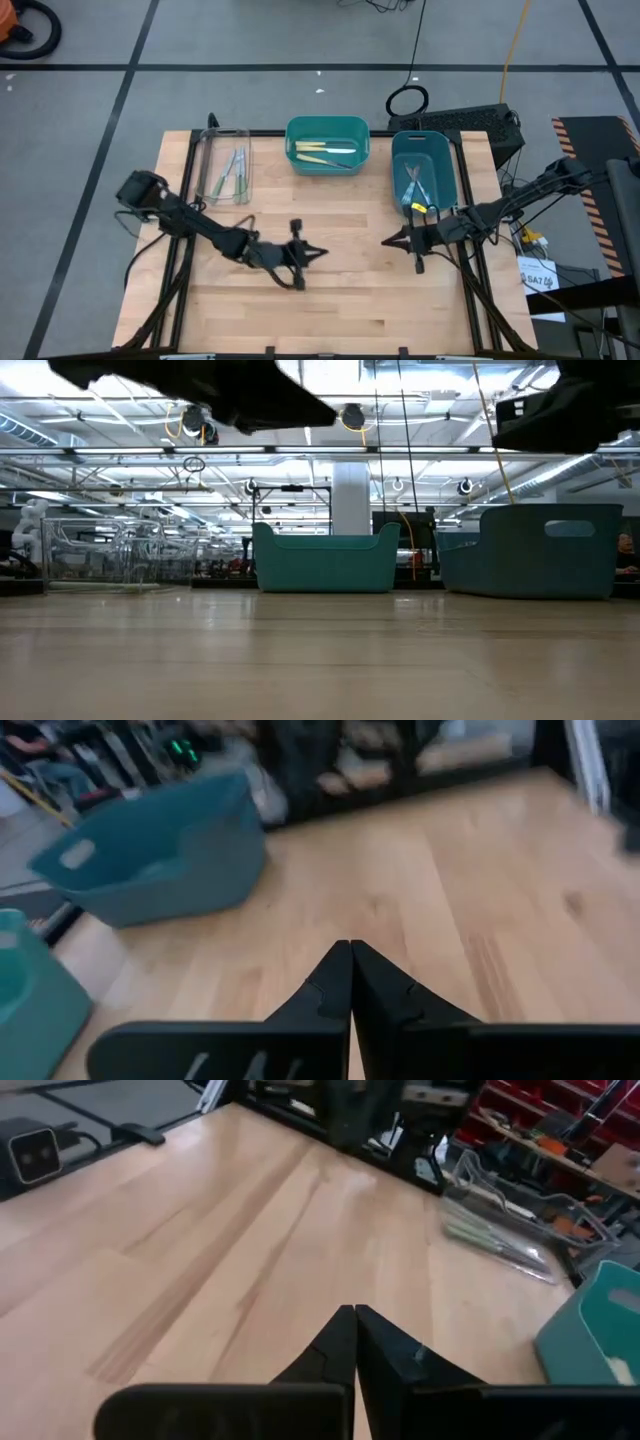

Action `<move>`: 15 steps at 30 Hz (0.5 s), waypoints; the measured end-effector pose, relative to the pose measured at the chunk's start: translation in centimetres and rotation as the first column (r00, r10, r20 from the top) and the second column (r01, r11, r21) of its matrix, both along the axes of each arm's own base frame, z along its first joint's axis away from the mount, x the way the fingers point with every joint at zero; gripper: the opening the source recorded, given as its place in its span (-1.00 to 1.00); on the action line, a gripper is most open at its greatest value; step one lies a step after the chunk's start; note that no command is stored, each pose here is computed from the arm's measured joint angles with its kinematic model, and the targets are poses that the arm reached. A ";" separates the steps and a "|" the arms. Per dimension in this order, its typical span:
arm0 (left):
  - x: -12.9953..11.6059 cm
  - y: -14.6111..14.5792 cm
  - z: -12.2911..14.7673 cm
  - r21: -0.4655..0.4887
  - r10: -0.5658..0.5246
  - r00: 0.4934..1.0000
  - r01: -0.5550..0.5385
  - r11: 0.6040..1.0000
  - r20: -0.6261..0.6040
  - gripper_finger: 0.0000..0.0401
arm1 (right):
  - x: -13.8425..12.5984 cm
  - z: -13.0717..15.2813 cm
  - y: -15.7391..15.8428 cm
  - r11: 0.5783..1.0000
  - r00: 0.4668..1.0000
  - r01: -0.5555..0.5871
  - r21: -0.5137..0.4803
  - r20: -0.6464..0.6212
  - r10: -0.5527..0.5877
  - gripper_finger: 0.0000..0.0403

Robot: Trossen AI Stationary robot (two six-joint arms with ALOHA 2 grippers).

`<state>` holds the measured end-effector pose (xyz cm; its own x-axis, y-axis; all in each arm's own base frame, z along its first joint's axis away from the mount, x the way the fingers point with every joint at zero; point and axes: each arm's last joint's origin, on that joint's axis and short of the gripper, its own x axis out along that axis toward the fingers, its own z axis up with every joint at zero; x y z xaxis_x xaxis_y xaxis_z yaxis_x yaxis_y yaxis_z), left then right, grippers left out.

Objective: Sort silverware by color (type)
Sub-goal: Return to Home Position

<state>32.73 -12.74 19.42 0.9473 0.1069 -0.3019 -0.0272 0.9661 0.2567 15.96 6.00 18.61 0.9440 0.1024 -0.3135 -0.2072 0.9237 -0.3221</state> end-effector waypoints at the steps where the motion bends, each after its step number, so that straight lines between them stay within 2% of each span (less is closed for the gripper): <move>1: -0.6 0.5 0.1 -0.022 0.008 0.999 -0.008 1.000 0.031 -0.98 | -0.2 -0.1 -0.1 1.000 1.000 0.001 0.008 0.002 -0.001 -0.99; 8: -4.8 2.2 -0.4 -0.061 0.005 0.996 0.000 0.998 0.084 -0.98 | -1.5 -2.1 -0.5 0.998 0.999 -0.038 0.053 -0.007 0.038 -1.00; 15: -6.8 2.7 -1.5 -0.058 -0.046 0.995 0.051 0.997 0.085 -0.98 | -2.2 -3.0 -0.8 0.994 0.998 -0.050 0.099 -0.020 0.052 -1.00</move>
